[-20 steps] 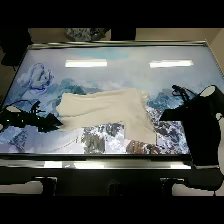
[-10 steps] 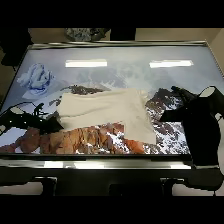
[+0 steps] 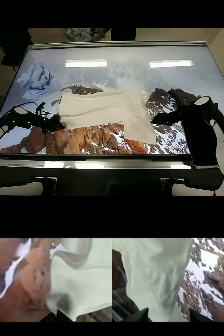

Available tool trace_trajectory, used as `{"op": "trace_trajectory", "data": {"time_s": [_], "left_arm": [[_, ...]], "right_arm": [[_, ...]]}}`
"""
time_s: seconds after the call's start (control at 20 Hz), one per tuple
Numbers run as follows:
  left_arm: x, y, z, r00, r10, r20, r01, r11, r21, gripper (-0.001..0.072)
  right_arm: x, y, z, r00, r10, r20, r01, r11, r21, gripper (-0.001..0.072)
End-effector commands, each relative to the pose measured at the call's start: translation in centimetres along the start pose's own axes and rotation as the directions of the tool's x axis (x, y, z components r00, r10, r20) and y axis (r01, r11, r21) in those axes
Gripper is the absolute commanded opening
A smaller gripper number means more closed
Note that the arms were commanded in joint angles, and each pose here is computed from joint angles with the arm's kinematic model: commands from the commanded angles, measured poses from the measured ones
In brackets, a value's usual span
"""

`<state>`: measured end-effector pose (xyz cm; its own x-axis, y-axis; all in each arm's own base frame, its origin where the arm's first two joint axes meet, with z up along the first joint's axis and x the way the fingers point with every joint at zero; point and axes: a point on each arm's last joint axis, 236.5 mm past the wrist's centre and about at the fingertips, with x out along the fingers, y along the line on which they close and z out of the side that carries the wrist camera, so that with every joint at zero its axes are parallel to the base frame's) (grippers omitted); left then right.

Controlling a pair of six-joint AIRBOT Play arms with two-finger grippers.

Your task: Fold the shirts.

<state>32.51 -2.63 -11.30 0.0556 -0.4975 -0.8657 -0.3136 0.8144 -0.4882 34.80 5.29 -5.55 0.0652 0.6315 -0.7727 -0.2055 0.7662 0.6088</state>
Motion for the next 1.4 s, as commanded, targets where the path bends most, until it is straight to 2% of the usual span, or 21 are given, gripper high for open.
{"op": "trace_trajectory", "data": {"time_s": [0.0, 0.2, 0.3, 0.35, 0.5, 0.65, 0.95, 1.0, 1.1, 1.15, 1.25, 1.35], "left_arm": [[-0.5, -0.1, 0.2, 1.0, 0.005, 0.016, -0.005, 1.0, 0.005, 0.0028], [-0.8, -0.4, 0.3, 1.0, 0.004, 0.027, -0.005, 1.0, 0.011, 0.0028], [-0.8, -0.5, 0.4, 1.0, -0.002, 0.029, 0.002, 1.0, 0.008, 0.0028], [-0.8, -0.6, 0.4, 1.0, -0.006, 0.03, 0.006, 1.0, 0.006, 0.0028], [-0.8, -0.6, 0.5, 0.999, -0.008, 0.035, 0.007, 1.0, 0.006, 0.0028], [-0.9, -0.7, 0.2, 1.0, -0.01, 0.024, 0.01, 1.0, 0.005, 0.0028], [-0.8, -0.8, 0.0, 1.0, -0.013, 0.013, 0.013, 1.0, 0.006, 0.0028], [-0.8, -0.8, -0.1, 1.0, -0.013, 0.012, 0.013, 1.0, 0.006, 0.0028], [-0.9, -1.0, -0.3, 1.0, -0.021, 0.003, 0.021, 1.0, 0.019, 0.0028], [-1.2, -1.5, -0.3, 0.999, -0.036, 0.007, 0.036, 0.998, 0.056, 0.0027], [-3.0, -2.4, 0.9, 0.996, -0.037, 0.078, 0.03, 0.995, 0.093, 0.0026], [-8.6, -5.2, 4.9, 0.956, -0.048, 0.29, -0.006, 0.983, 0.181, 0.0025]], "right_arm": [[2.2, -0.6, 1.5, 0.992, 0.037, 0.117, -0.045, 0.997, 0.063, 0.0637], [2.0, -0.6, 5.8, 0.952, 0.066, 0.298, -0.084, 0.995, 0.046, 0.0603], [1.5, -1.3, 7.4, 0.931, 0.034, 0.363, -0.066, 0.995, 0.075, 0.0516], [1.5, -1.2, 7.3, 0.931, 0.038, 0.362, -0.071, 0.995, 0.076, 0.0446], [1.8, 0.5, 5.9, 0.947, 0.111, 0.301, -0.13, 0.991, 0.042, 0.0441], [2.2, 0.3, 4.7, 0.963, 0.104, 0.251, -0.116, 0.993, 0.036, 0.0503], [3.5, -0.3, 3.8, 0.969, 0.122, 0.213, -0.149, 0.982, 0.113, 0.0501], [3.5, -0.4, 3.9, 0.969, 0.122, 0.216, -0.149, 0.982, 0.115, 0.0467], [3.3, -0.3, 4.9, 0.958, 0.125, 0.257, -0.158, 0.981, 0.112, 0.0127], [2.9, 0.2, 5.9, 0.944, 0.144, 0.296, -0.178, 0.98, 0.089, 0.0045], [1.3, 1.7, 7.6, 0.917, 0.192, 0.349, -0.204, 0.979, -0.002, 0.0044], [-2.2, 4.1, 10.0, 0.897, 0.207, 0.39, -0.16, 0.976, -0.15, 0.0044]]}}
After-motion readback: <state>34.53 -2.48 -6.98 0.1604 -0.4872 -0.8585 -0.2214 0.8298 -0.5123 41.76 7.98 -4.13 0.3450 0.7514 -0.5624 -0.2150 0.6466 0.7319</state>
